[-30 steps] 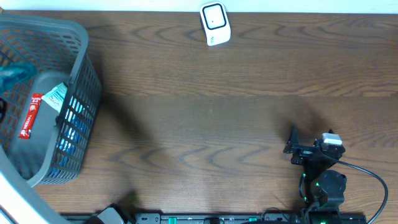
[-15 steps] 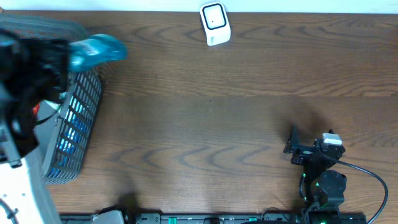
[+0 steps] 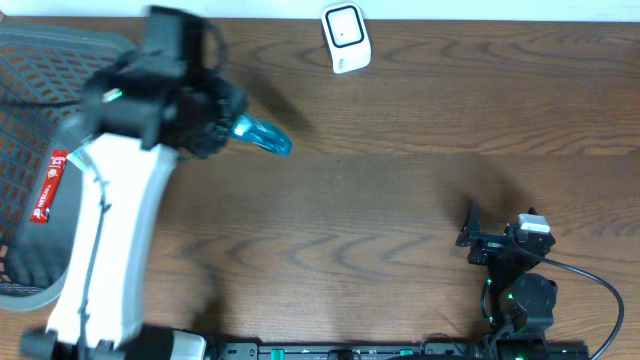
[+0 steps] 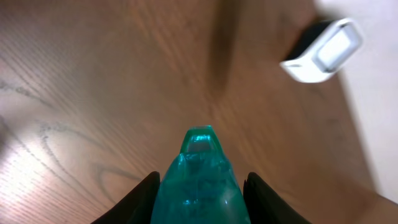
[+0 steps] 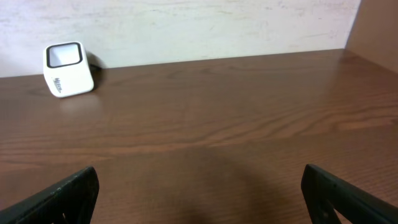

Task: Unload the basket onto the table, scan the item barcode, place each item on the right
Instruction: 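Lift the teal bottle and carry it under the white scanner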

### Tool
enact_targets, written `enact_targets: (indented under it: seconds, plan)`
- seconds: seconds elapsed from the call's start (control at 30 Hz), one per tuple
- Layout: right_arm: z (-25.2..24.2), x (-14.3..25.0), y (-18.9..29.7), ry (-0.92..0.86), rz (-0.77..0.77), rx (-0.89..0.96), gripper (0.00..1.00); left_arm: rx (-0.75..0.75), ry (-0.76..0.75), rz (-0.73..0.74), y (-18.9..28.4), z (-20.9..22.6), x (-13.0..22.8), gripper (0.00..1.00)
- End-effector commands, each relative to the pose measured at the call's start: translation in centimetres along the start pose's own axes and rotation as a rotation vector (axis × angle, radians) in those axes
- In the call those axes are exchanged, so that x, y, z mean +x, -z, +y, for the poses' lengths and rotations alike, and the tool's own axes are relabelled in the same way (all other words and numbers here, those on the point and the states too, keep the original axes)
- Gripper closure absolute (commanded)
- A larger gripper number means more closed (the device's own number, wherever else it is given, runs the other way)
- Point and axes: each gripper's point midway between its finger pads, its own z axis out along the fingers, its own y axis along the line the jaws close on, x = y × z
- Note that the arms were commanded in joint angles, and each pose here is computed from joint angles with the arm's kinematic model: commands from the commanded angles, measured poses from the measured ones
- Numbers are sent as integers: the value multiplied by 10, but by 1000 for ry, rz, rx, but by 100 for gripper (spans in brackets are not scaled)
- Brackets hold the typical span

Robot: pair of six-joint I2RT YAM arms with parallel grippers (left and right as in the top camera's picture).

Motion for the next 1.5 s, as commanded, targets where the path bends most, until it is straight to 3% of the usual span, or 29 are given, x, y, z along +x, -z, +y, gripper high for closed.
enact_targets:
  seconds: [0.0,0.1,0.3,0.6,0.83,1.0,1.23,1.37,1.47]
  plan:
    - [1,1,0,14,3,-4,1,-80,55,-31,-29,-9,9,71]
    - [1,1,0,14,3,-4,1,-183,7,22,-90,-20,41,71]
    - [1,1,0,14,3,-4,1,-252,-81,-17,-148,-28,62,71]
    - [1,1,0,14,3,-4,1,-269,-168,-173,-170,-37,62,71]
    - [1,1,0,14,3,-4,1,-265,-208,-177,-172,-39,79,70]
    - [1,1,0,14,3,-4,1,-292,-126,-181,-186,-29,88,70]
    - [1,1,0,14,3,-4,1,-306,98,-199,-189,-21,92,69]
    - [1,1,0,14,3,-4,1,-311,109,-193,-191,-20,93,69]
    - [1,1,0,14,3,-4,1,-342,102,-193,-192,-13,94,62]
